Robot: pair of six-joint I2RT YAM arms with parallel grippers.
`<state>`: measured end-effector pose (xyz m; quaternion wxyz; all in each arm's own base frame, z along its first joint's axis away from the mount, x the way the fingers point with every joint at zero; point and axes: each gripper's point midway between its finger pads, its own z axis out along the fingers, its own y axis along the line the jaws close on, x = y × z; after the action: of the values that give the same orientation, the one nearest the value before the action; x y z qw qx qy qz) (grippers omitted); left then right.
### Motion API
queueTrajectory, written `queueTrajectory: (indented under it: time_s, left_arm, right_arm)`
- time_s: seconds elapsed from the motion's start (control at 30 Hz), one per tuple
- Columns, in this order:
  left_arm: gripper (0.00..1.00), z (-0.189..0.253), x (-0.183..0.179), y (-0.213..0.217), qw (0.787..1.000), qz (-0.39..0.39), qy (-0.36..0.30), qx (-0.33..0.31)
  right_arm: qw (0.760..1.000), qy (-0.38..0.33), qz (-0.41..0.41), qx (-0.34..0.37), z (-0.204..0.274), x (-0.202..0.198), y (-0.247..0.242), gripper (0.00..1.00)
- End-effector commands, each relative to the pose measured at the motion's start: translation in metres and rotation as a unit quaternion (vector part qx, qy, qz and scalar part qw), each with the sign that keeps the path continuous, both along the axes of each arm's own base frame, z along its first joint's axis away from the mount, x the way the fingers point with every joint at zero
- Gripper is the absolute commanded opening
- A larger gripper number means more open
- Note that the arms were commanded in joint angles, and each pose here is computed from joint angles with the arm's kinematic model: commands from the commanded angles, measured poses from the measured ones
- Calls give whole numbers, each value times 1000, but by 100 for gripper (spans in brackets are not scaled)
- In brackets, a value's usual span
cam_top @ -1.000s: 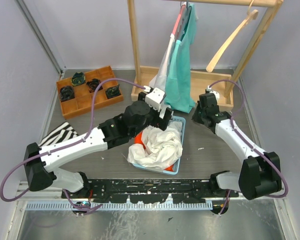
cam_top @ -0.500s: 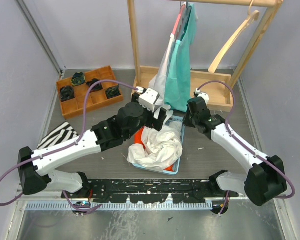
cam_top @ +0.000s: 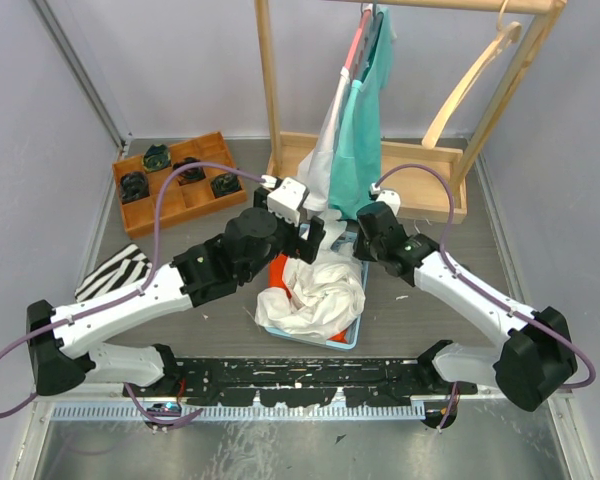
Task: Remove the t-shirt from the hanger
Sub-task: Pick up the hanger at the center of the board.
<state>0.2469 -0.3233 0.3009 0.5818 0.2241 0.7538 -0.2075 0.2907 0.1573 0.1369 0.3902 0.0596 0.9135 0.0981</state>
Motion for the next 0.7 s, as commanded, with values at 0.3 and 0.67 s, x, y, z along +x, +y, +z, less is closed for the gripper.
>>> queueTrajectory:
  time_s: [0.3, 0.67]
  left_arm:
    - [98, -12, 0, 0, 1000, 3, 9, -5]
    - [98, -12, 2, -4, 1000, 3, 11, -4]
  right_arm:
    - [997, -72, -23, 7, 53, 4, -3, 13]
    - [995, -92, 1, 29, 78, -7, 0, 12]
